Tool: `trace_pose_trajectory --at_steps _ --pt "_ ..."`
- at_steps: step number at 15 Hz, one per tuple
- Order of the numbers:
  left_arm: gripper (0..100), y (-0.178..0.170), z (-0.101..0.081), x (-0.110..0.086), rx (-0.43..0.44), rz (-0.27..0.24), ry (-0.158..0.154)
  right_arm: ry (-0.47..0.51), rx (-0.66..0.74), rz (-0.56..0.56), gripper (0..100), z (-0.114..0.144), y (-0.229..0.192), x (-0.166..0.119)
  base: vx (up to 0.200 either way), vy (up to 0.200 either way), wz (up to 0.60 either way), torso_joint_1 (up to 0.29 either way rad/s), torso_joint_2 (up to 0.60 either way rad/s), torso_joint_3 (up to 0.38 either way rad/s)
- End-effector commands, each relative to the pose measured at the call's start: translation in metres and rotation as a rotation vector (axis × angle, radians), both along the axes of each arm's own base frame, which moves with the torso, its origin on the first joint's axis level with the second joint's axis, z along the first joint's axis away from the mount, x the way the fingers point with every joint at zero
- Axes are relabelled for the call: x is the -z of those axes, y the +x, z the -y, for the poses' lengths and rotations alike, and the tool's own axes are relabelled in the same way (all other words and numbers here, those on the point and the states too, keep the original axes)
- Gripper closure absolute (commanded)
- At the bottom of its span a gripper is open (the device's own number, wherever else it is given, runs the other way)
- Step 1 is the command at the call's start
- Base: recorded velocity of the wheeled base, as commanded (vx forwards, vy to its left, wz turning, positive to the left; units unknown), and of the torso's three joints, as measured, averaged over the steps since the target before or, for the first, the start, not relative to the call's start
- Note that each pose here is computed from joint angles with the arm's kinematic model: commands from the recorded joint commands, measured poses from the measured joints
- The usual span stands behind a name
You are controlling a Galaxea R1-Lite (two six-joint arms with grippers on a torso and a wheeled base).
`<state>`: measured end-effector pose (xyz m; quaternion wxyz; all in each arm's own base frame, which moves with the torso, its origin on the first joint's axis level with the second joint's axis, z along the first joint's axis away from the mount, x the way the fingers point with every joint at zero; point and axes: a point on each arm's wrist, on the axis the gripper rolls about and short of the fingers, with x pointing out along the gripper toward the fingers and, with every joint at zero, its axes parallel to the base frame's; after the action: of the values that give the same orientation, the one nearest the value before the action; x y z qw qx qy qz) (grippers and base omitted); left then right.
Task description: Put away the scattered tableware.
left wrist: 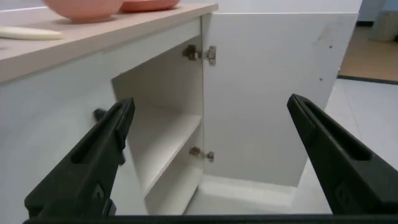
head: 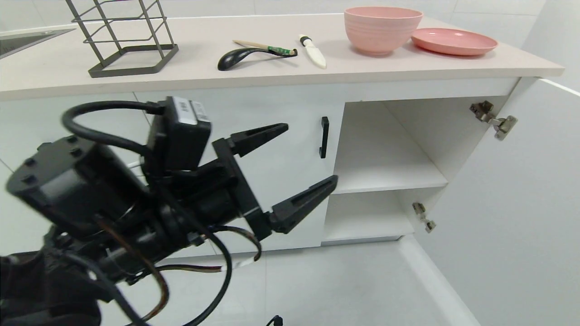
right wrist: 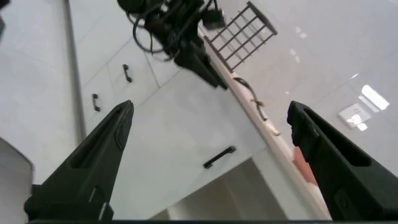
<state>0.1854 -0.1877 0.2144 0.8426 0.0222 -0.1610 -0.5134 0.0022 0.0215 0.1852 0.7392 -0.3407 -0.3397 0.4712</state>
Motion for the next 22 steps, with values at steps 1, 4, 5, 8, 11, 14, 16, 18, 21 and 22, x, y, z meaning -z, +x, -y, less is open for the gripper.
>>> trace_pose_trajectory --at_steps 1,4,5,8,11,14,16,18,21,22 --pt "0 -0.022 -0.042 -0.006 -0.070 0.025 -0.020 -0.001 -0.055 -0.006 0 -0.001 -0.021 0.014 0.000 0.000 0.00 0.000 0.00 0.000" --pt "0 -0.036 -0.073 0.002 -0.150 0.016 -0.010 0.030 -0.070 -0.111 0 0.000 -0.039 0.043 0.000 0.000 0.00 0.000 0.00 0.000" --pt "0 -0.042 -0.083 0.003 -0.172 0.021 -0.012 0.035 -0.076 -0.161 0 0.001 -0.043 0.055 0.000 0.000 0.00 0.000 0.00 0.000" --pt "0 -0.061 -0.102 0.008 -0.211 0.032 -0.020 0.036 -0.069 -0.233 0 0.001 -0.043 0.067 0.000 0.000 0.00 0.000 0.00 0.000" --pt "0 -0.083 -0.130 0.016 -0.314 0.048 -0.029 0.039 -0.049 -0.453 0 0.000 -0.041 0.092 0.000 0.000 0.00 0.000 0.00 0.000" --pt "0 -0.119 -0.163 0.032 -0.520 0.045 -0.020 0.037 -0.048 -0.555 0 0.000 -0.040 0.102 0.000 0.000 0.00 0.000 0.00 0.000" --pt "0 -0.147 -0.175 0.042 -0.627 0.020 -0.017 0.042 -0.046 -0.568 0 0.000 -0.040 0.102 0.000 0.000 0.00 0.000 0.00 0.000" --pt "0 -0.177 -0.179 0.062 -0.686 -0.033 0.007 0.075 -0.054 -0.657 0 0.000 -0.040 0.103 0.000 0.000 0.00 0.000 0.00 0.000" --pt "0 -0.194 -0.180 0.090 -0.718 -0.073 0.024 0.091 -0.057 -0.697 0 0.000 -0.040 0.103 0.000 0.000 0.00 0.000 0.00 0.000" --pt "0 -0.195 -0.180 0.099 -0.725 -0.090 0.039 0.093 -0.060 -0.705 0 0.000 -0.040 0.103 0.000 0.000 0.00 0.000 0.00 0.000"
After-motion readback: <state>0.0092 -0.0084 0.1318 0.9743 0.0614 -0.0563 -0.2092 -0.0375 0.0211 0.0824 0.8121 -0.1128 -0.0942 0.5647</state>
